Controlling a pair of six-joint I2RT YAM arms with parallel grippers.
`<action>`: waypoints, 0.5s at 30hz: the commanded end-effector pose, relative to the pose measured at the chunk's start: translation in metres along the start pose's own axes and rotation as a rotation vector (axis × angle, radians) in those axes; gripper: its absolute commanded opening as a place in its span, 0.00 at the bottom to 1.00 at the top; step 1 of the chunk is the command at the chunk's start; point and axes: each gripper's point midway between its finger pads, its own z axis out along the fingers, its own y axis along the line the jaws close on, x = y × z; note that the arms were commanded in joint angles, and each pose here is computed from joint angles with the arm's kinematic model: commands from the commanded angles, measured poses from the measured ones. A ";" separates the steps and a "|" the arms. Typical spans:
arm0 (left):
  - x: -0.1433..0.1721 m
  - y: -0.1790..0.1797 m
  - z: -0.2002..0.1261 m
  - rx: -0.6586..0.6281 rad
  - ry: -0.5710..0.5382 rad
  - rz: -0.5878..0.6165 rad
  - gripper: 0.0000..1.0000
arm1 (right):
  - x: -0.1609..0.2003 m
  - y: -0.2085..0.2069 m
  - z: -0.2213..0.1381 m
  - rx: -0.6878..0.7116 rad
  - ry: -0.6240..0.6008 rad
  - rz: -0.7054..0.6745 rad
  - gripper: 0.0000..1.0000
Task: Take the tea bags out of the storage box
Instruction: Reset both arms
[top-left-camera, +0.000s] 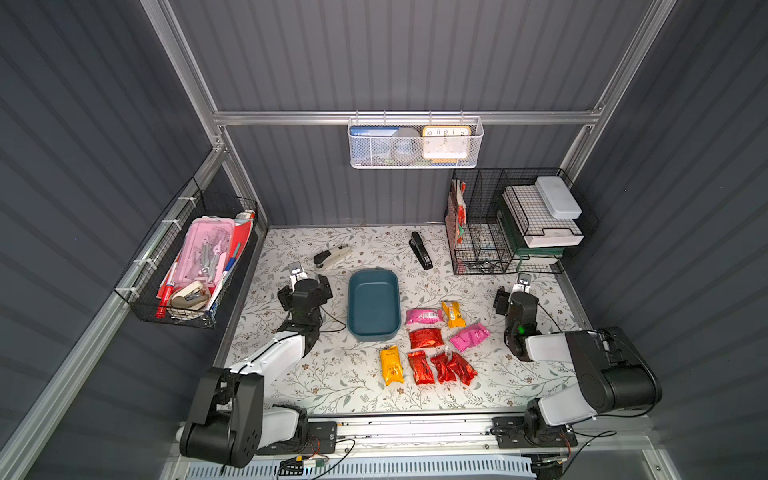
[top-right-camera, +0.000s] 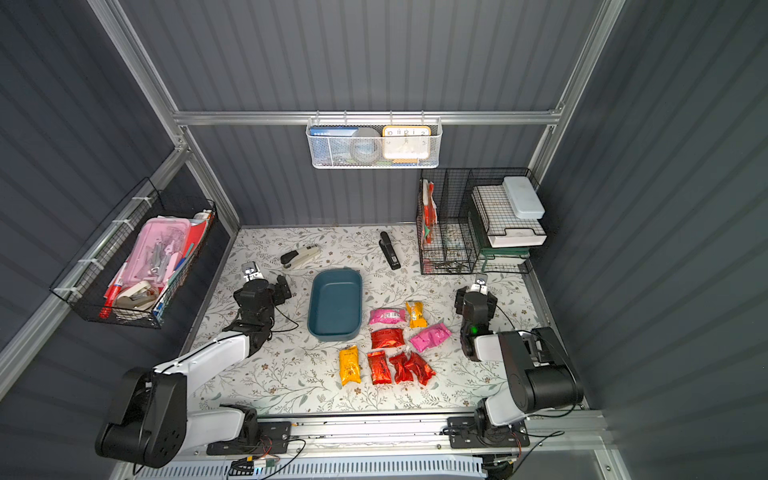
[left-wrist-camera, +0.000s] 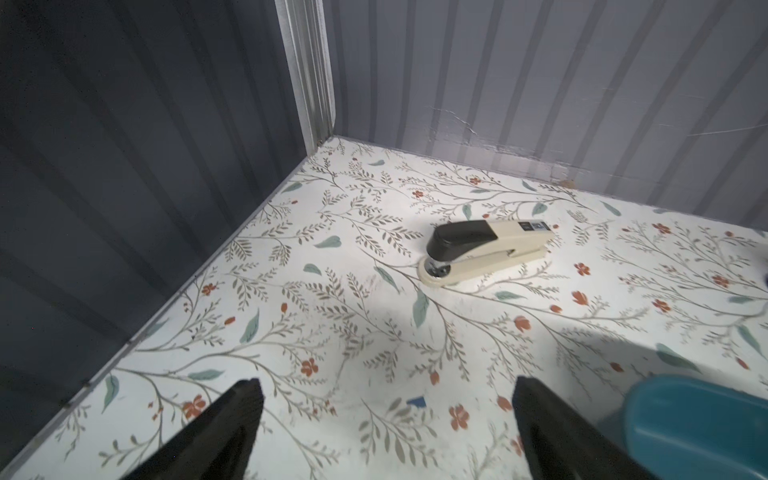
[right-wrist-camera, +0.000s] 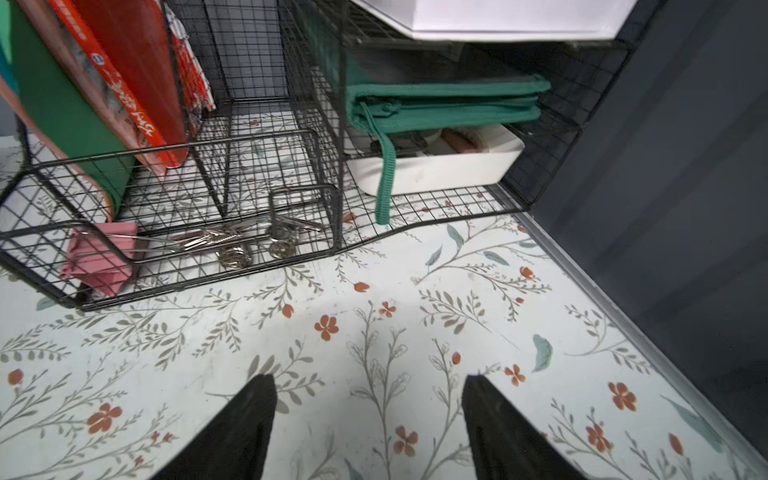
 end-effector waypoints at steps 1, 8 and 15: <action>-0.001 0.001 0.015 0.019 -0.058 0.062 0.99 | -0.015 0.004 0.003 -0.065 -0.079 0.085 0.76; 0.000 -0.004 0.016 0.056 -0.150 0.063 0.99 | -0.014 -0.002 0.008 -0.076 -0.042 0.124 0.77; 0.006 -0.023 0.018 0.171 -0.217 0.074 0.99 | -0.016 -0.001 0.008 -0.084 -0.072 0.125 0.78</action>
